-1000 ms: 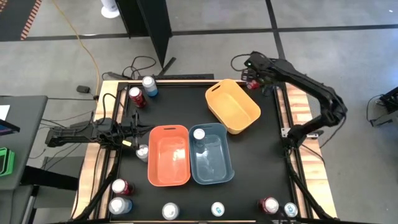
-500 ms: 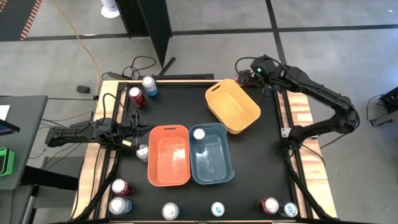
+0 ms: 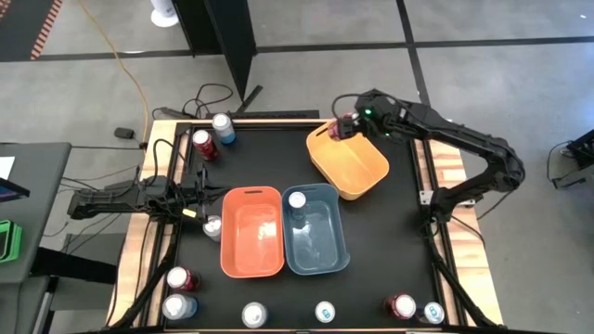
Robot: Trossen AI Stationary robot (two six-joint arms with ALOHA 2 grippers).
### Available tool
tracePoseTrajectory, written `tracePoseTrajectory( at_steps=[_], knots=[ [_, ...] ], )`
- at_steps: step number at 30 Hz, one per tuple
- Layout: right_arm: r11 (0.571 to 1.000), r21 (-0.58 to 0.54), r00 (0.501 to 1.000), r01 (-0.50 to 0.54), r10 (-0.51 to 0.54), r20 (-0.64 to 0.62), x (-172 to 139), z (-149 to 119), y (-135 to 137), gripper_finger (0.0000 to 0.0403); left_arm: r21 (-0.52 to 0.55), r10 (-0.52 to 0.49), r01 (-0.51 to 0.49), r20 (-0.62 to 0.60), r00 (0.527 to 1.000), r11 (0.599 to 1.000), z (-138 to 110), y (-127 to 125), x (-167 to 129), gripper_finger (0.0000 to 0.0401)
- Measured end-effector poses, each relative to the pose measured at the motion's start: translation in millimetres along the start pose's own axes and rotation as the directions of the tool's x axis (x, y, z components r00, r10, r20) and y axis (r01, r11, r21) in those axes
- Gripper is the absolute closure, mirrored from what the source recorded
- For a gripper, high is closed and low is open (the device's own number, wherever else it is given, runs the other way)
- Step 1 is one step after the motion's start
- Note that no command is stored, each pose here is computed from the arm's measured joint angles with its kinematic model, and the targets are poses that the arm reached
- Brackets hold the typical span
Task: Sort soda cans
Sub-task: Put the top right red soda can into the yellow bin
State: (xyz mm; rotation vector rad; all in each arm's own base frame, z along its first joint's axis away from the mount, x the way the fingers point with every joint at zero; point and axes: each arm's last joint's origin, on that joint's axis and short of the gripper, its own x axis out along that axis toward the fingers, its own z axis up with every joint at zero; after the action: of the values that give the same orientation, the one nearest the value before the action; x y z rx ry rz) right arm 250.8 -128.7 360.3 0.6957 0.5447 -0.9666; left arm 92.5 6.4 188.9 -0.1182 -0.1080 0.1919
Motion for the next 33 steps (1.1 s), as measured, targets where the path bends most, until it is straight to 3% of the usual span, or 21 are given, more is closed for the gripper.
tracePoseTrajectory(
  at_steps=[17,33],
  knots=[
    [0.969,-0.199,0.961,0.148,-0.188,-0.202,41.7,53.4,35.3,0.0099,-0.004,0.000,0.000,-0.001,1.000,1.000,-0.1,0.0,0.0,0.0401],
    [0.950,-0.296,0.937,0.102,-0.192,-0.293,83.1,47.4,50.0,0.0099,0.009,0.001,-0.001,-0.006,1.000,1.000,-0.5,0.1,0.0,0.0401]
  ],
)
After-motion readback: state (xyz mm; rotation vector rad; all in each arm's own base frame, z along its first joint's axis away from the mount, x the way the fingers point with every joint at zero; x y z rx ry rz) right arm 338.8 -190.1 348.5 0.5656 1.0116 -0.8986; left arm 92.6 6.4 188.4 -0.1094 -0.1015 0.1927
